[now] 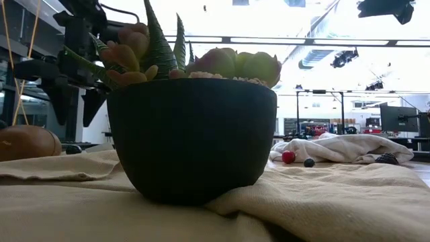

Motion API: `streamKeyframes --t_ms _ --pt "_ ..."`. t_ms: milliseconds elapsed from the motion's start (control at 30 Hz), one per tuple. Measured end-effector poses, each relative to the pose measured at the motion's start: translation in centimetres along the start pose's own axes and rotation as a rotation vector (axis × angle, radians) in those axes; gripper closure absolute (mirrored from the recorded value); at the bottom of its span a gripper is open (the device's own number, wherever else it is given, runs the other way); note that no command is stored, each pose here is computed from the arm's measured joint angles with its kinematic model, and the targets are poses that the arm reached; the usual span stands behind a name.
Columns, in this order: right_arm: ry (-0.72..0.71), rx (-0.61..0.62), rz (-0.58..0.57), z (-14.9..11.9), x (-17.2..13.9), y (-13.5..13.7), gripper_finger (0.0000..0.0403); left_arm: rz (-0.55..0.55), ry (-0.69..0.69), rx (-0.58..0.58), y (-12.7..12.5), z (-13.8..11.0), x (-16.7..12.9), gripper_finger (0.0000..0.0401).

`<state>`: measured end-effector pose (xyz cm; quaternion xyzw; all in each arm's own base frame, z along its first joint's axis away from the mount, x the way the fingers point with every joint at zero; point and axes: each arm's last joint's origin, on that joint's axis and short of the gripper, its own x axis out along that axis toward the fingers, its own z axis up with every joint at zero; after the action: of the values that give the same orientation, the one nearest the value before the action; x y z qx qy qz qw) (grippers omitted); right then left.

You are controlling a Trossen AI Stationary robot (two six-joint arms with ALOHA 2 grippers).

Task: Pick and placing Produce into tupperware
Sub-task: Put the black cherry into the transparent bin

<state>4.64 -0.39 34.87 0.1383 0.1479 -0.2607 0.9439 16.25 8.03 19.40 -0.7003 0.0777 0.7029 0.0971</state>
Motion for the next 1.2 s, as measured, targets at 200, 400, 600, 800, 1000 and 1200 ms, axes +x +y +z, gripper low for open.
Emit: streamKeyframes --t_ms 200,400,600,800,1000,1200 --pt "0.0 0.0 0.0 0.0 0.0 0.0 0.0308 -0.017 0.026 -0.001 -0.1 -0.1 0.8 0.0178" --pt "0.0 0.004 0.0 0.0 0.0 0.0 0.0308 0.023 0.074 -0.004 0.2 -0.1 1.9 0.0178" --pt "0.0 0.016 0.0 0.0 0.0 0.0 0.0308 0.041 0.084 -0.004 0.3 0.0 2.0 0.0178" --pt "0.0 0.018 0.0 0.0 0.0 0.0 0.0308 0.051 0.072 -0.003 0.4 0.1 2.0 0.0178" --pt "0.0 0.024 0.0 0.0 0.0 0.0 0.0308 0.055 0.07 -0.003 0.5 0.1 2.1 0.0178" --pt "0.0 0.023 0.0 0.0 0.0 0.0 0.0308 0.06 0.063 -0.002 0.3 -0.1 2.3 0.0178"
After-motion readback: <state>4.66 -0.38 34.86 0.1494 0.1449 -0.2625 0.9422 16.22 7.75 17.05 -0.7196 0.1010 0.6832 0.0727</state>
